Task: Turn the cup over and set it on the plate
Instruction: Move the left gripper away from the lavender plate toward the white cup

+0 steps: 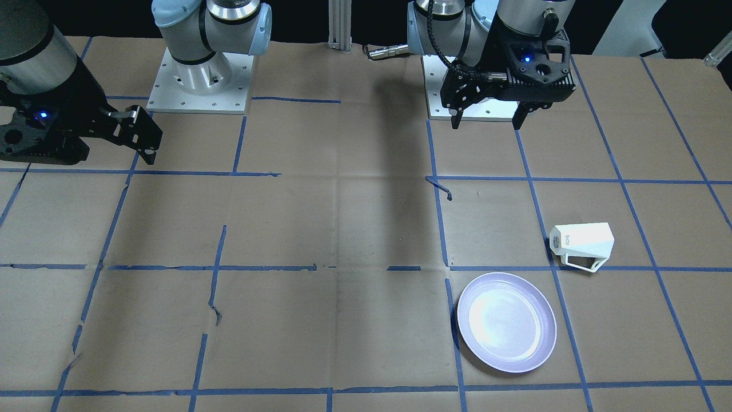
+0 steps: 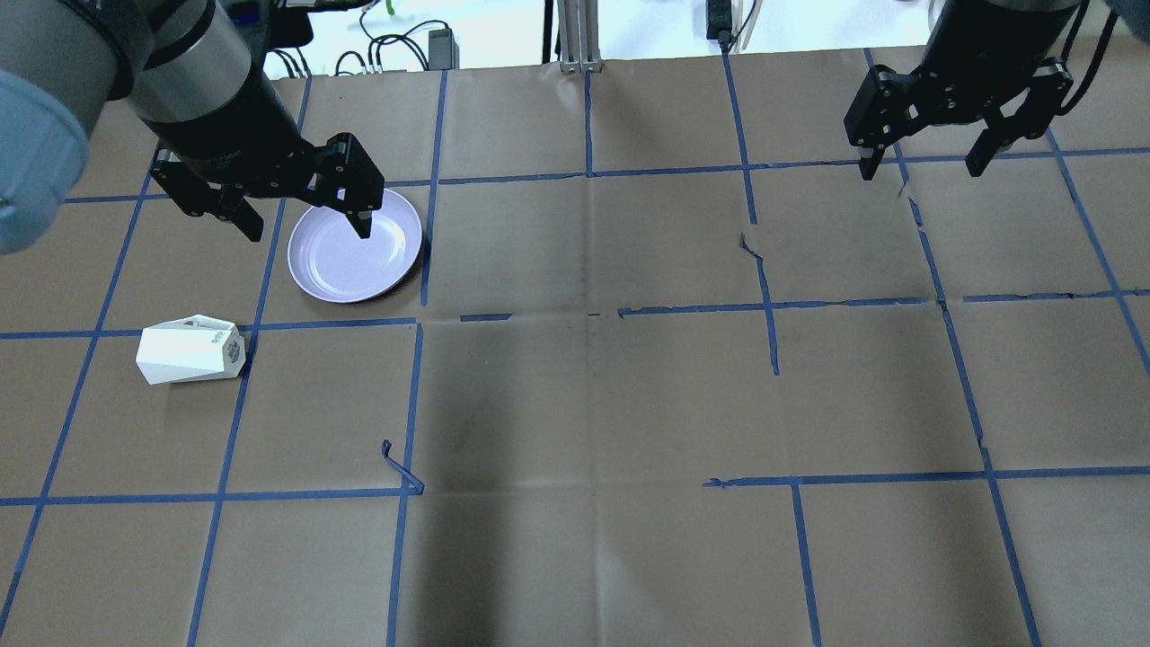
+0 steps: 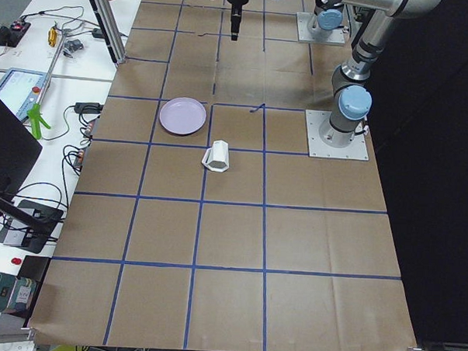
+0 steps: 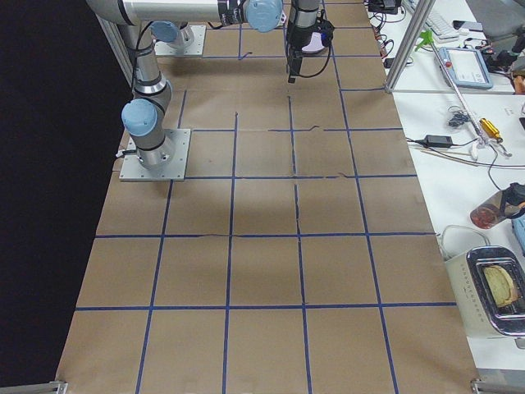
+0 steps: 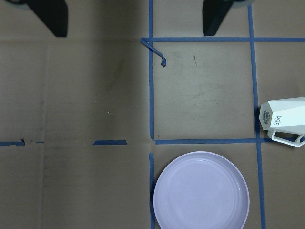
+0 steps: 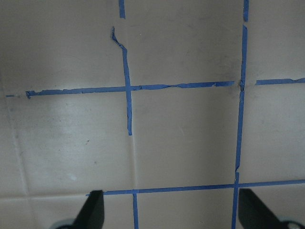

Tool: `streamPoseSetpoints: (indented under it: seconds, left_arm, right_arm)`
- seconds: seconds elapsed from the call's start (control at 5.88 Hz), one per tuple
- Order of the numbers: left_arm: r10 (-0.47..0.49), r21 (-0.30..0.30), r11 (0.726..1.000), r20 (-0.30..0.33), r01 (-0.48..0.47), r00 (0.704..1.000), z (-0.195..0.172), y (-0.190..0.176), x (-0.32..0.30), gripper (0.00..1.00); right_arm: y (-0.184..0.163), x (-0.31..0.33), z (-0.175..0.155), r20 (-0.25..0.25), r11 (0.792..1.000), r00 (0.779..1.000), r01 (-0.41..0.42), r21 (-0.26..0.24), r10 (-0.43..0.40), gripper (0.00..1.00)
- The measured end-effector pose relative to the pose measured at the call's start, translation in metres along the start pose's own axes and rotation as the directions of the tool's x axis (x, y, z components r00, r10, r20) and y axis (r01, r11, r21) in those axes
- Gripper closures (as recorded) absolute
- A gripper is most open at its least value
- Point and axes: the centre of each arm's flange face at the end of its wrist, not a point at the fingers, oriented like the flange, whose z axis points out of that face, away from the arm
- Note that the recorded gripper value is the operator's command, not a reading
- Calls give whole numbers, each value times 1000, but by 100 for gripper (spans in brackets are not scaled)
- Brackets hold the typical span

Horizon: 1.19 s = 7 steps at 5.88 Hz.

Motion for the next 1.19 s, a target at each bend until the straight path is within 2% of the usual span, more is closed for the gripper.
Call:
streamPoseSetpoints:
  seconds: [0.34,0.51,0.68,0.85,1.19]
  left_arm:
    - [-20,4,1000,2,20,1000,-2,-3,-10,0]
    - [-68,4,998,3,68,998,-3,-12,-39,0]
    - [-102,1,995,4,102,995,-1,-24,-89,0]
    - [-94,-4,996,4,94,996,3,-35,-156,0]
    - [0,-15,1000,6,0,1000,26,-37,-306,0]
  right_arm:
    - [0,0,0,0,1000,1000,0,0,0,0]
    - [0,0,0,0,1000,1000,0,0,0,0]
    - [0,0,0,0,1000,1000,0,0,0,0]
    - [0,0,0,0,1000,1000,0,0,0,0]
    - [0,0,0,0,1000,1000,0,0,0,0]
